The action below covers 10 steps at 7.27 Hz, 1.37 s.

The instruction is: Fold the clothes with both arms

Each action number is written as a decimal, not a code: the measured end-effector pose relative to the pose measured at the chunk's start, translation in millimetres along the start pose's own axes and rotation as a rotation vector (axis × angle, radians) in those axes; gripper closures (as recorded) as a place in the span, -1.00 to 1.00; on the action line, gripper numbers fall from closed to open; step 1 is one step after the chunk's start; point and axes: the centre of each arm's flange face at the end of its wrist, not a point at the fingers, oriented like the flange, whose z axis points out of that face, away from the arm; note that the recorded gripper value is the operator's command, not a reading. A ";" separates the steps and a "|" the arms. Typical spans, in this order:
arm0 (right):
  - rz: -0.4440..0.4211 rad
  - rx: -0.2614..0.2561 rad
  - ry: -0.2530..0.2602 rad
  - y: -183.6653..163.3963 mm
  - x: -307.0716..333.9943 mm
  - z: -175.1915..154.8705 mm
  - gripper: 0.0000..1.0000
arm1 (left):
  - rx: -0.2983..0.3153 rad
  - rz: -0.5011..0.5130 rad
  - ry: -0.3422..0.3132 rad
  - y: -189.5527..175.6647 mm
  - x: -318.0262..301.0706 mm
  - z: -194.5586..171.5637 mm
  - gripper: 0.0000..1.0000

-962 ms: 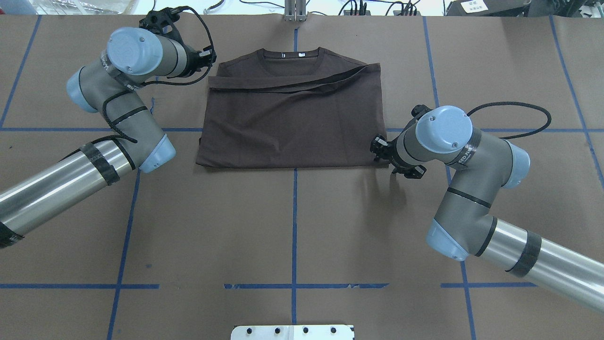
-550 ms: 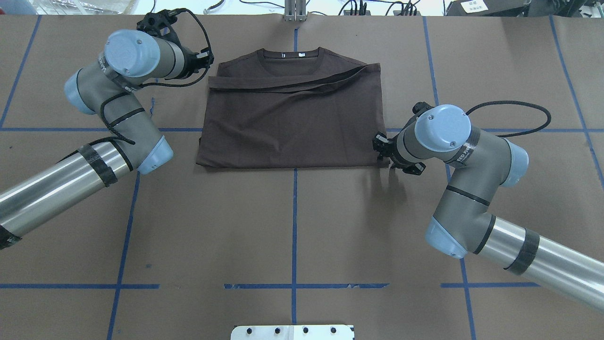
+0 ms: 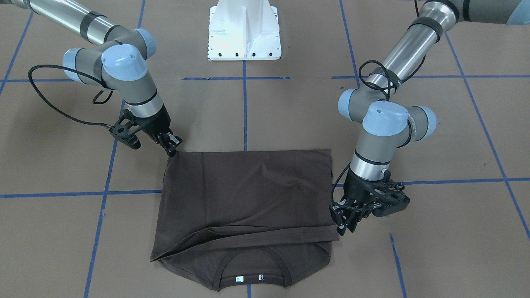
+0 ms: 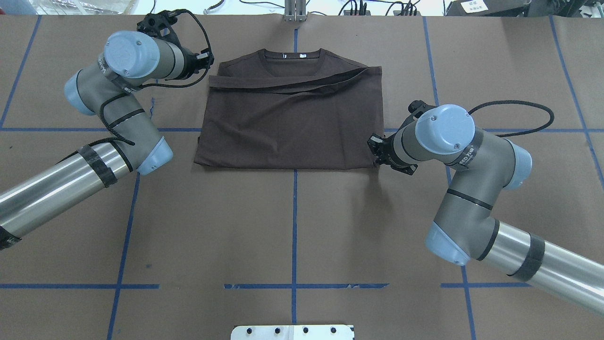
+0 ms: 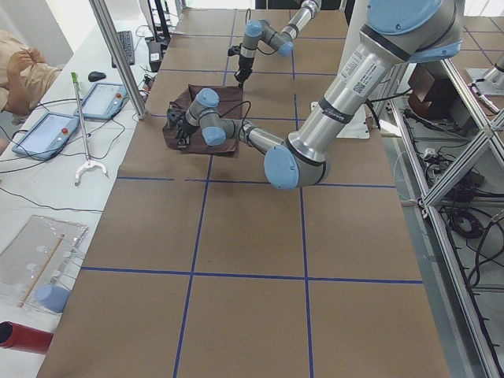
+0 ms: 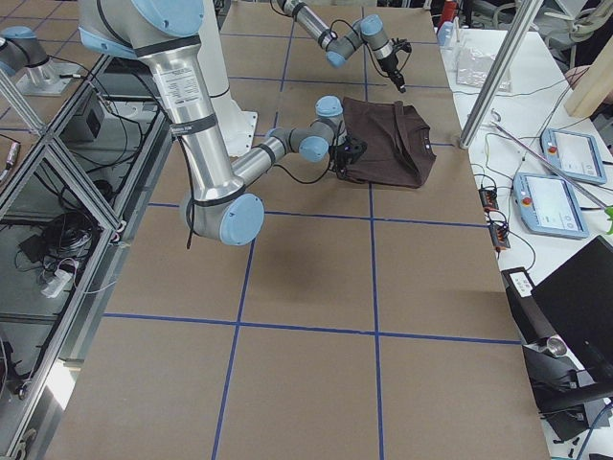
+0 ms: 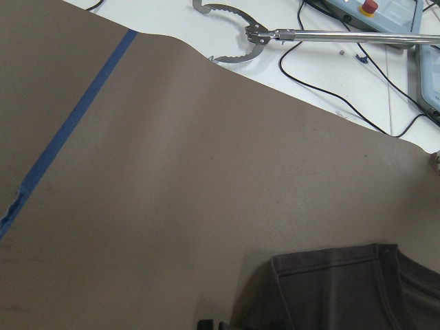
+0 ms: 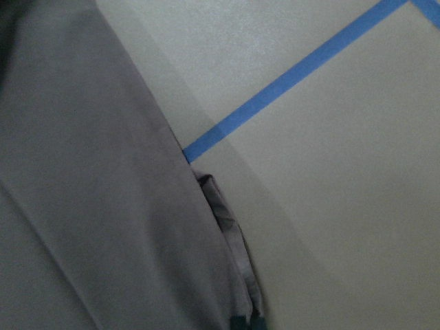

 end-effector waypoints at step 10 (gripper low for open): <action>-0.127 -0.447 0.080 192.3 122.4 -156.7 -1.00 | -0.395 -0.074 0.188 100.0 0.1 -101.1 -0.43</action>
